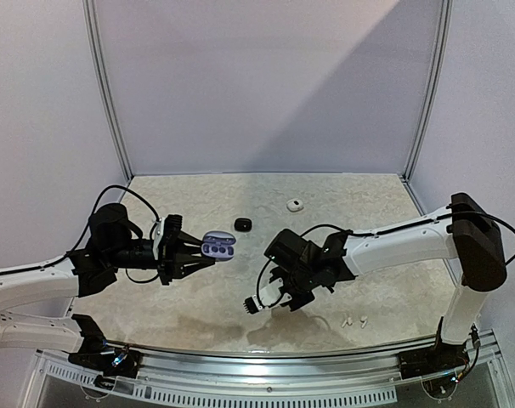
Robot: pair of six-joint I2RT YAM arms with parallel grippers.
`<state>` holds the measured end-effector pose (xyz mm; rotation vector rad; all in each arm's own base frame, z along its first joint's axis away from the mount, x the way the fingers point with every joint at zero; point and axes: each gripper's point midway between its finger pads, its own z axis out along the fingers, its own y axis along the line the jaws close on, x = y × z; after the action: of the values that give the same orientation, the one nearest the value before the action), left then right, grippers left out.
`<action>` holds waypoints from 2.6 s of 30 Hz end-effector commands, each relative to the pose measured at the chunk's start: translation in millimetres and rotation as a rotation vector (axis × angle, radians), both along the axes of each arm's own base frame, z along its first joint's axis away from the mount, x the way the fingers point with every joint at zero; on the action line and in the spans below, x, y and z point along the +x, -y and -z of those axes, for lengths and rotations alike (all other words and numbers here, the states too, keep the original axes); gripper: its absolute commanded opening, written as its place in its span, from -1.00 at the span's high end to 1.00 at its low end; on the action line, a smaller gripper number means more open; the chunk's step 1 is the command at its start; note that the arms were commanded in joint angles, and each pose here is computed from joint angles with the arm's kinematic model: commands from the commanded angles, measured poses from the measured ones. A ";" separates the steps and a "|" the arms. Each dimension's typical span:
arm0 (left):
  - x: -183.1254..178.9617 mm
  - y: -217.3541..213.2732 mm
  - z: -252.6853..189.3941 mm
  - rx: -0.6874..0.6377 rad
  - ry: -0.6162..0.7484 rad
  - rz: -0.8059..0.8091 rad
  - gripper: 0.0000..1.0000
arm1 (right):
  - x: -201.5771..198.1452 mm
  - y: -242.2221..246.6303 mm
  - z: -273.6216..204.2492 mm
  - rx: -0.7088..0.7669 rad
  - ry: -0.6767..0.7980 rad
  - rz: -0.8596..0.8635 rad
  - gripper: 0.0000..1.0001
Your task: Insert the wireless bluetooth earbuds into the charging case
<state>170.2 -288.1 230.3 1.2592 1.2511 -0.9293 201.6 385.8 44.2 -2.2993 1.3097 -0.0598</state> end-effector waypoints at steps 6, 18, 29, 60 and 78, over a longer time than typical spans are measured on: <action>1.4 -3.6 6.4 0.032 -0.004 -0.011 1.00 | 5.7 21.5 20.8 -0.094 0.026 -0.103 0.60; 4.3 -3.5 6.9 0.036 -0.003 -0.014 1.00 | 5.1 18.9 36.1 -0.141 0.032 -0.194 0.77; 7.1 -4.4 6.1 0.034 -0.001 -0.019 1.00 | 9.5 3.5 30.3 -0.124 0.035 -0.225 0.74; 5.5 -5.7 8.4 0.036 -0.002 -0.016 1.00 | 2.7 -24.6 30.9 -0.067 -0.193 0.009 0.68; 4.7 -7.3 8.4 0.032 0.002 -0.024 1.00 | 29.3 -21.6 0.9 0.181 -0.336 0.804 0.88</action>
<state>174.2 -283.8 220.3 1.2707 1.2923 -0.9105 211.7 412.0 24.5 -1.9943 1.9311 0.1939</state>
